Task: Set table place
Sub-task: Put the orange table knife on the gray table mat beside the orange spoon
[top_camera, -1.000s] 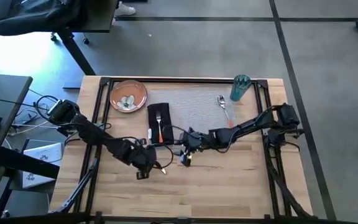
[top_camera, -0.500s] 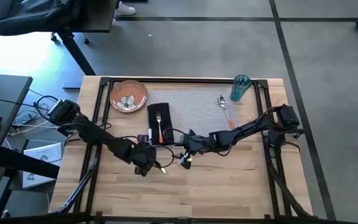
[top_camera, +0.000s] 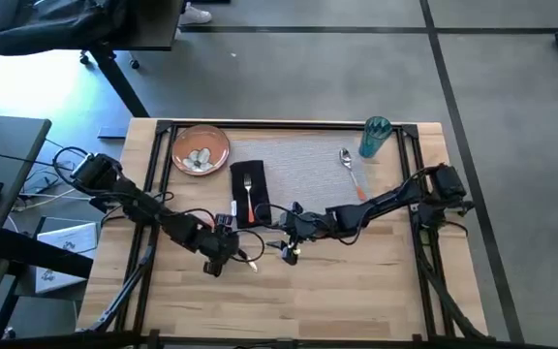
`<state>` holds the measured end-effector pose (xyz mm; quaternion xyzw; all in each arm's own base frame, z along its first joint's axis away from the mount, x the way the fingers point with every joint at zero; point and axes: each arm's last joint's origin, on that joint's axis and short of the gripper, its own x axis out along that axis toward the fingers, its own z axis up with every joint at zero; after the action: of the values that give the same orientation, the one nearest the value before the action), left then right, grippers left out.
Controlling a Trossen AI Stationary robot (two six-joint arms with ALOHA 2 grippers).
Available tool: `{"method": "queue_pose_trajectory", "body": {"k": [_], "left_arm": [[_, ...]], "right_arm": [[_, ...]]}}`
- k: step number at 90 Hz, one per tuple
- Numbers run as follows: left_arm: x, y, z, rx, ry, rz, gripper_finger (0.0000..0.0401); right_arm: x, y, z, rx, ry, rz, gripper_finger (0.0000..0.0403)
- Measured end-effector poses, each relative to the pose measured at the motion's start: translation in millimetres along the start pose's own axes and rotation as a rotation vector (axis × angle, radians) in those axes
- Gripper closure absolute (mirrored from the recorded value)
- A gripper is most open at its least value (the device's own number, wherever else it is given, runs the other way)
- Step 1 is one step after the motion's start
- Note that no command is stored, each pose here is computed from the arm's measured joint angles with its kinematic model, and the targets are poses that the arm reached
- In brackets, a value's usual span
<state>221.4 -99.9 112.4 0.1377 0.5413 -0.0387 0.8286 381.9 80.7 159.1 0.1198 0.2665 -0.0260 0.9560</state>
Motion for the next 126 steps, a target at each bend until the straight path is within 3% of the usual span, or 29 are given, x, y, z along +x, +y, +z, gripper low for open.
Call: {"method": "queue_pose_trajectory", "body": {"k": [15,33,69,81,102,126], "left_arm": [[4.8,-0.3,-3.6,0.058,-0.054,-0.057,0.0223],[11.3,7.3,-7.0,0.022,-0.101,-0.146,0.0270],[13.3,9.7,8.3,-0.277,-0.253,-0.230,0.0361],[16.6,9.1,14.8,-0.357,-0.310,-0.229,0.0382],[32.2,3.5,19.8,-0.407,-0.356,-0.260,0.0401],[40.5,0.8,21.4,-0.408,-0.352,-0.279,0.0400]], "right_arm": [[10.4,4.4,-16.9,0.058,0.039,-0.009,0.0153],[14.9,14.5,-31.2,0.091,0.073,0.005,0.0153],[7.9,41.8,-42.2,0.092,0.086,0.067,0.0153],[5.5,49.0,-45.7,-0.009,0.083,0.072,0.0153],[5.0,47.3,-49.2,-0.319,0.048,-0.082,0.0153],[26.2,36.0,-75.0,-0.415,0.134,-0.068,0.0168]]}}
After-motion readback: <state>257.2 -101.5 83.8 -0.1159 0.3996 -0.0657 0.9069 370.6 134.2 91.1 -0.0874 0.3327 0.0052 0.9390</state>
